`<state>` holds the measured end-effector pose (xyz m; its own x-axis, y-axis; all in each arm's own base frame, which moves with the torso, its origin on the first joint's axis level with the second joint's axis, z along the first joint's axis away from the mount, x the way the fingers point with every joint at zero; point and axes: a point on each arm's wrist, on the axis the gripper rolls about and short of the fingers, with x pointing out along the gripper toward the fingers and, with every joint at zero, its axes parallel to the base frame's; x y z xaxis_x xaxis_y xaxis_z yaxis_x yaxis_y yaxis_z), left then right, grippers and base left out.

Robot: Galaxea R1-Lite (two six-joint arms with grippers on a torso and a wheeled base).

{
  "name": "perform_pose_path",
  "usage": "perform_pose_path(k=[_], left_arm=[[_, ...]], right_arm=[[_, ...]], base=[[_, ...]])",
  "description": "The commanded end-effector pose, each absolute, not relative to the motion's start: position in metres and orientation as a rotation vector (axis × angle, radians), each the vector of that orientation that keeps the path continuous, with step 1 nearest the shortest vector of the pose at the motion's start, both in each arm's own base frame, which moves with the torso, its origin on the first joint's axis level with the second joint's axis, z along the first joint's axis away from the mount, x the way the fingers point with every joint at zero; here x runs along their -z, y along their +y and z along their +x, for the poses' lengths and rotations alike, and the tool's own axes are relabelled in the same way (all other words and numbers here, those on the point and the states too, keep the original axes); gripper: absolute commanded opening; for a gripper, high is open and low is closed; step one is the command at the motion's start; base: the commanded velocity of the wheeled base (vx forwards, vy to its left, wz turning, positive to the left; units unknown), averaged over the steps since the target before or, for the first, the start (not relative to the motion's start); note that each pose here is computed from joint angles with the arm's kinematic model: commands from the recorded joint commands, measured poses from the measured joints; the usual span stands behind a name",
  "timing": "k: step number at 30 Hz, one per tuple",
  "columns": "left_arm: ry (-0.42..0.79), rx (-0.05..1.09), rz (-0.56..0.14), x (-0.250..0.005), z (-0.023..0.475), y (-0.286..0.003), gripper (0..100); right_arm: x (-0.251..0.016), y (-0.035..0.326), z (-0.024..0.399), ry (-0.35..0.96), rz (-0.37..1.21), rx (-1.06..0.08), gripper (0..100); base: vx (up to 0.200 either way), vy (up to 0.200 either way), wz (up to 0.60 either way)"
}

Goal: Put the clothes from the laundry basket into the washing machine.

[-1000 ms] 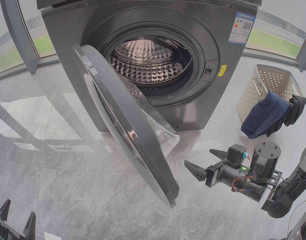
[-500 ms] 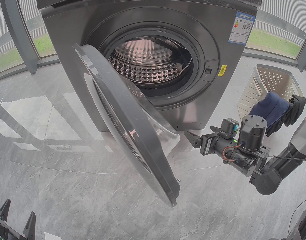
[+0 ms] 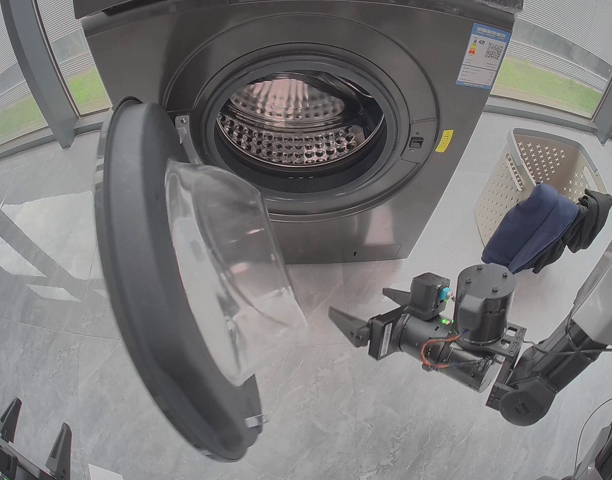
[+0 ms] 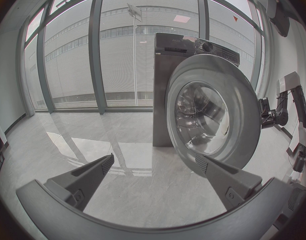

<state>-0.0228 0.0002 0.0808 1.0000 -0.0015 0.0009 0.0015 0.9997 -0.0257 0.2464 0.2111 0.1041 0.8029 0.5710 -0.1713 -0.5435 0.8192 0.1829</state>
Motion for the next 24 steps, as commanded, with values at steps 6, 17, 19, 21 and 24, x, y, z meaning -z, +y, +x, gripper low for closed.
perform_pose_path(k=[6,17,19,21,24], left_arm=[[0.005,0.001,-0.026,-0.076,-0.022,0.000,100],[0.003,0.001,-0.028,-0.076,-0.023,0.000,100],[0.003,0.001,-0.028,-0.076,-0.023,0.000,100],[0.003,0.001,-0.028,-0.076,-0.023,0.000,100],[0.003,0.000,-0.028,-0.076,-0.023,0.000,100]], right_arm=[[-0.111,0.220,0.246,0.197,0.146,-0.614,100],[-0.109,0.253,0.282,0.137,0.172,-0.631,100],[-0.110,0.261,0.290,0.119,0.180,-0.635,100],[-0.110,0.271,0.296,0.102,0.186,-0.644,100],[-0.109,0.288,0.304,0.089,0.194,-0.663,100]], base=[[-0.067,0.000,0.00],[-0.127,0.000,0.00],[0.000,0.000,0.00],[0.000,0.000,0.00],[0.000,0.000,0.00]])
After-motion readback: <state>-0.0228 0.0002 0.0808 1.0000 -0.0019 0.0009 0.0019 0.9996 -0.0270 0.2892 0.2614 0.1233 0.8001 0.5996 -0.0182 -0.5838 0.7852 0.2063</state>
